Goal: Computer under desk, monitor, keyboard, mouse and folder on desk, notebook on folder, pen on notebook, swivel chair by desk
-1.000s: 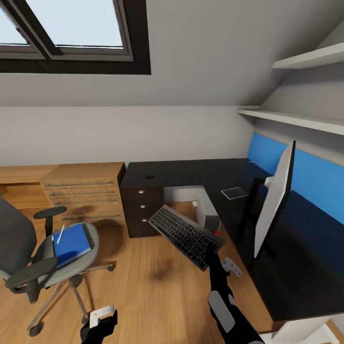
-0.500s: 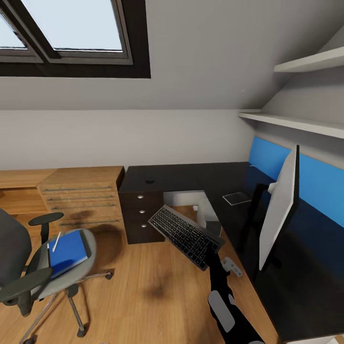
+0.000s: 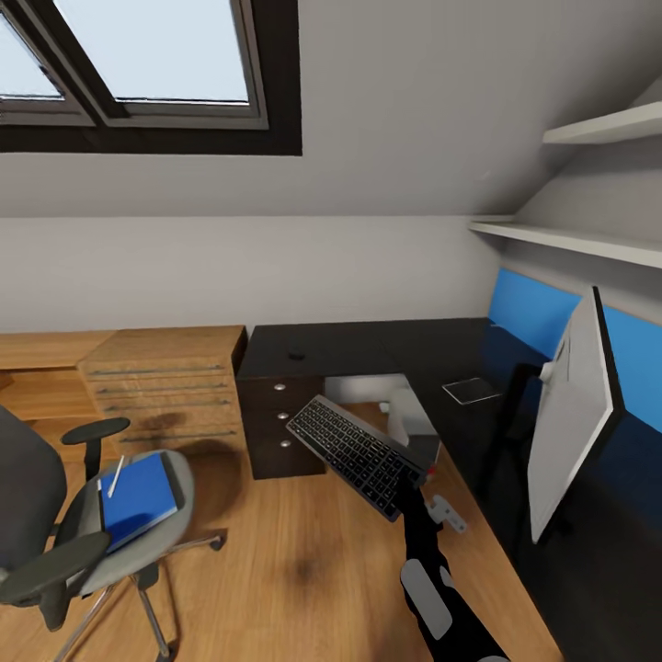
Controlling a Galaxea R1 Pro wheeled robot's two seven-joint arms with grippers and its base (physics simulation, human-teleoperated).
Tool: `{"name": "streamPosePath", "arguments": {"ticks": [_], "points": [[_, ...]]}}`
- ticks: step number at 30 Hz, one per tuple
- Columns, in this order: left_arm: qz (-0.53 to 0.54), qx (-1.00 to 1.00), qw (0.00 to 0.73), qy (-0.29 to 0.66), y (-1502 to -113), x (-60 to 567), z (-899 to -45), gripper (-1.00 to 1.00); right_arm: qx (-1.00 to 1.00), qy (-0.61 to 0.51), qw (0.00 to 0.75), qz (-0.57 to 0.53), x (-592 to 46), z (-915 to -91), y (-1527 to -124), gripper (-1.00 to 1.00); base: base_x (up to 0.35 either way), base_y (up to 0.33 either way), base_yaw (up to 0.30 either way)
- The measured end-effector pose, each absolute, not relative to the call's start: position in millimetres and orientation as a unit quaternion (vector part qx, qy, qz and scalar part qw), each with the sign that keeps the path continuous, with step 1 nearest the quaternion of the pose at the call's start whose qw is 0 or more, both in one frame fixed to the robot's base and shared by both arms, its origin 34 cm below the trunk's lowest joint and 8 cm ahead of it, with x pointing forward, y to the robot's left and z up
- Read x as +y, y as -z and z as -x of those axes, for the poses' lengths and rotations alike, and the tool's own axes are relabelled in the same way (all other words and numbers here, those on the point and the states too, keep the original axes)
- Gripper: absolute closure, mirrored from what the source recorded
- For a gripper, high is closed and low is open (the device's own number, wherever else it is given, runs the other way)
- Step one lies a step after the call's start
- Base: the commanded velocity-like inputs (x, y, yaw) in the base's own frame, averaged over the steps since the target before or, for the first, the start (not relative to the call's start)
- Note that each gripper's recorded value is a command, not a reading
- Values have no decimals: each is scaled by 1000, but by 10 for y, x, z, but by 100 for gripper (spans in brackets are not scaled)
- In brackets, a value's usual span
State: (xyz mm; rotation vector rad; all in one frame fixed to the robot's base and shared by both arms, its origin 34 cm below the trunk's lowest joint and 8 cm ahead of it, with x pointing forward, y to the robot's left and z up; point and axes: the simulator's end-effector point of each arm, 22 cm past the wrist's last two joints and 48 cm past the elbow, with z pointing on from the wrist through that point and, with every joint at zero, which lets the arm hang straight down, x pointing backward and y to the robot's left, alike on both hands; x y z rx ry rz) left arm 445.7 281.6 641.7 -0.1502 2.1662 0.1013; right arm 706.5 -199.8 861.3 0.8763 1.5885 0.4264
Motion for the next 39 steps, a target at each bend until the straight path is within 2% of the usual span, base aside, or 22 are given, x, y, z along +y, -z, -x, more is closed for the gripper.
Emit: {"name": "streamPosePath", "arguments": {"ticks": [15,39], "points": [[62,881,467,-43,-6427,2824,-4464,-100,683,-184,597,-378,-2002,-7066,-8625,100,53,8,214],[62,882,466,-42,-6425,2817,-4462,-100,682,-181,593,-387,-2047,-7053,-8599,100,322,0,8]]}}
